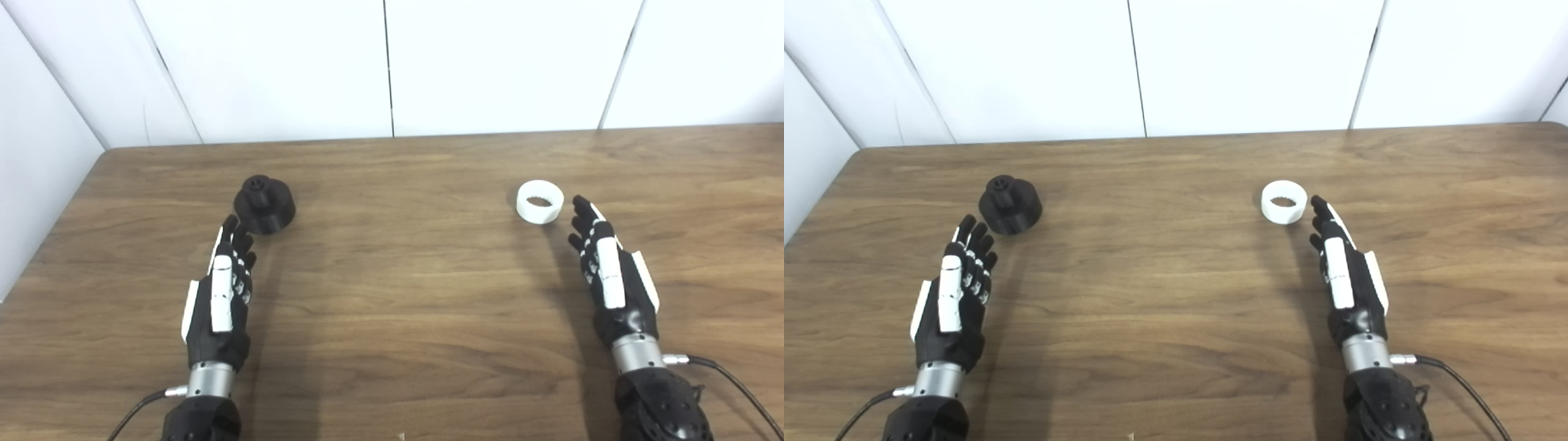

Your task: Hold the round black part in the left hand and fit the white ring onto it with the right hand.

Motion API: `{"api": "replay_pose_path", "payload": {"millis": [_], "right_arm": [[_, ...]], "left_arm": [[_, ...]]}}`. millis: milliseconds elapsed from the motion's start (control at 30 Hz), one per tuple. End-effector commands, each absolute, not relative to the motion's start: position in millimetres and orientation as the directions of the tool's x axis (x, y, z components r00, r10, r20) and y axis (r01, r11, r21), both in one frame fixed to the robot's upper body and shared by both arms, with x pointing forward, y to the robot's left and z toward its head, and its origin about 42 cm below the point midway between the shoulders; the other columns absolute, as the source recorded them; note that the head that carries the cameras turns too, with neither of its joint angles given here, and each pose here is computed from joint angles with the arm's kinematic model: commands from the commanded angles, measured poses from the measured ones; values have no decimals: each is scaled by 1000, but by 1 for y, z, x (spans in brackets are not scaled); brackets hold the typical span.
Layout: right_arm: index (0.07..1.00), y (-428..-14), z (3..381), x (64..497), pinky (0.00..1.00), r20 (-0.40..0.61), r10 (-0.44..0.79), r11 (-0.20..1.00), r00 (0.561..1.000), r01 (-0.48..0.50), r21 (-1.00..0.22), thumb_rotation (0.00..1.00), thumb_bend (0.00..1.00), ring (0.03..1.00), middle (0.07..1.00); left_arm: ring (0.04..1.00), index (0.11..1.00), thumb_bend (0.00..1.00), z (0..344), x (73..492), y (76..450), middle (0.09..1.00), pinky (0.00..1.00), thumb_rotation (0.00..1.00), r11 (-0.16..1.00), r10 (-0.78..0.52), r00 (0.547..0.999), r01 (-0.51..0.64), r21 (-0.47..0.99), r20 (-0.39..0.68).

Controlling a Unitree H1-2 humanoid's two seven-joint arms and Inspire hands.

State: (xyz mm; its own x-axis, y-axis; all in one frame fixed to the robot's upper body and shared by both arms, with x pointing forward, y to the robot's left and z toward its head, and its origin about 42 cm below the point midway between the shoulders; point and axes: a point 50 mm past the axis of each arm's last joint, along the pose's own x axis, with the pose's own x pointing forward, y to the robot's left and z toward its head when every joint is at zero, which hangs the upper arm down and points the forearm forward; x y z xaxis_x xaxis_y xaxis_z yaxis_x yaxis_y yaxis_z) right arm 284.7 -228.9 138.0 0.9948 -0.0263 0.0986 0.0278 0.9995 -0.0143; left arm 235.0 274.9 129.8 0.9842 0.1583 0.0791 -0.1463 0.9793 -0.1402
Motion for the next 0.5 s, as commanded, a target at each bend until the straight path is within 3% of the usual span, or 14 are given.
{"api": "replay_pose_path", "payload": {"millis": [0,467], "right_arm": [[920,-223,155,293,974,188,-6,1000,982,6,-2,1000,605,972,961],[924,-224,155,293,961,187,-8,1000,982,7,4,1000,586,971,962]], "left_arm": [[1000,997,482,139,231,278,1000,1000,945,984,151,980,-137,-114,127],[1000,997,525,142,234,279,1000,1000,844,987,160,978,-154,-55,136]]}}
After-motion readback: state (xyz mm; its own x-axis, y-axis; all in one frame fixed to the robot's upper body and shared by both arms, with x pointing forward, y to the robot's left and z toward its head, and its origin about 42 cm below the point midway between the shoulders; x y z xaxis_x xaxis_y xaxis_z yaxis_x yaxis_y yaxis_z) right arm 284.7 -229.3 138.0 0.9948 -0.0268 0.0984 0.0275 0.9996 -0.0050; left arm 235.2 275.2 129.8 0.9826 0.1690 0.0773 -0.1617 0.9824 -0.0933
